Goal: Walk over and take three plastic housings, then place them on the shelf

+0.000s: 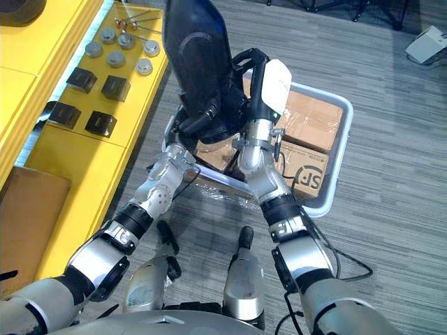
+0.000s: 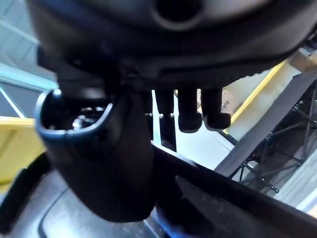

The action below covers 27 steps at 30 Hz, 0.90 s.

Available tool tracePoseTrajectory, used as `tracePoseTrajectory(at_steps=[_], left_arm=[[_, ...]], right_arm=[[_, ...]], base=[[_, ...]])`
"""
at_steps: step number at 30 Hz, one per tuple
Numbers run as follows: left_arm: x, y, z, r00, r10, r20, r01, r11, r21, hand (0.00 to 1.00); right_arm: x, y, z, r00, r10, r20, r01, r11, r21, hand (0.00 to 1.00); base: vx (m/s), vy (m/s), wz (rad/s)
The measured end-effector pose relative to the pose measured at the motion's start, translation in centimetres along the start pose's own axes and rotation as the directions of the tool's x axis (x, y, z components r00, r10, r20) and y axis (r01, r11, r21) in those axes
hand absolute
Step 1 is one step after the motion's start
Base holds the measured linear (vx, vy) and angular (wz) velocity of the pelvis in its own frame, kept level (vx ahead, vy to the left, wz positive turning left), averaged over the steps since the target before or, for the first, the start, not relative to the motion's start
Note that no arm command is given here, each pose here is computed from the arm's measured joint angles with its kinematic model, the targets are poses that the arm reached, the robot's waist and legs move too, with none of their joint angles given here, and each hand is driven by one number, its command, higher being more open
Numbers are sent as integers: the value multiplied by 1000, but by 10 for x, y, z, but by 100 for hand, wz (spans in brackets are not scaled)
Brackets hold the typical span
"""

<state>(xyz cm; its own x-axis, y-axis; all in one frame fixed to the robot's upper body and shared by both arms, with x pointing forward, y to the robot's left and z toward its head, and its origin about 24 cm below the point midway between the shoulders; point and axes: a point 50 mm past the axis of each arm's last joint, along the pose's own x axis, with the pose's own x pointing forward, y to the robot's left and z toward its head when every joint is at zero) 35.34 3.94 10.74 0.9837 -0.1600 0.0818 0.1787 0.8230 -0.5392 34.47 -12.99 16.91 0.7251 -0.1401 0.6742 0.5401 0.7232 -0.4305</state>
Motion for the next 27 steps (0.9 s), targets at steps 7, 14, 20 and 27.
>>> tracePoseTrajectory(at_steps=[7,14,20,27], left_arm=[[-31,11,-42,997,3,-83,-4,1000,-20,0],[-71,23,-62,994,23,-103,-24,1000,-5,0],[-86,28,-61,996,44,-79,-44,999,7,0],[-104,41,-29,980,158,117,-170,980,99,0]], right_arm=[[-57,-1,-21,981,9,-195,14,993,120,0],[-116,-12,-32,952,23,-304,35,982,184,100],[-145,-14,-30,939,45,-342,36,973,228,100],[-176,-7,-23,878,108,-466,85,924,374,100]], base=[[40,-10,-9],[35,-3,-15],[-3,-3,-2],[-20,-1,11]])
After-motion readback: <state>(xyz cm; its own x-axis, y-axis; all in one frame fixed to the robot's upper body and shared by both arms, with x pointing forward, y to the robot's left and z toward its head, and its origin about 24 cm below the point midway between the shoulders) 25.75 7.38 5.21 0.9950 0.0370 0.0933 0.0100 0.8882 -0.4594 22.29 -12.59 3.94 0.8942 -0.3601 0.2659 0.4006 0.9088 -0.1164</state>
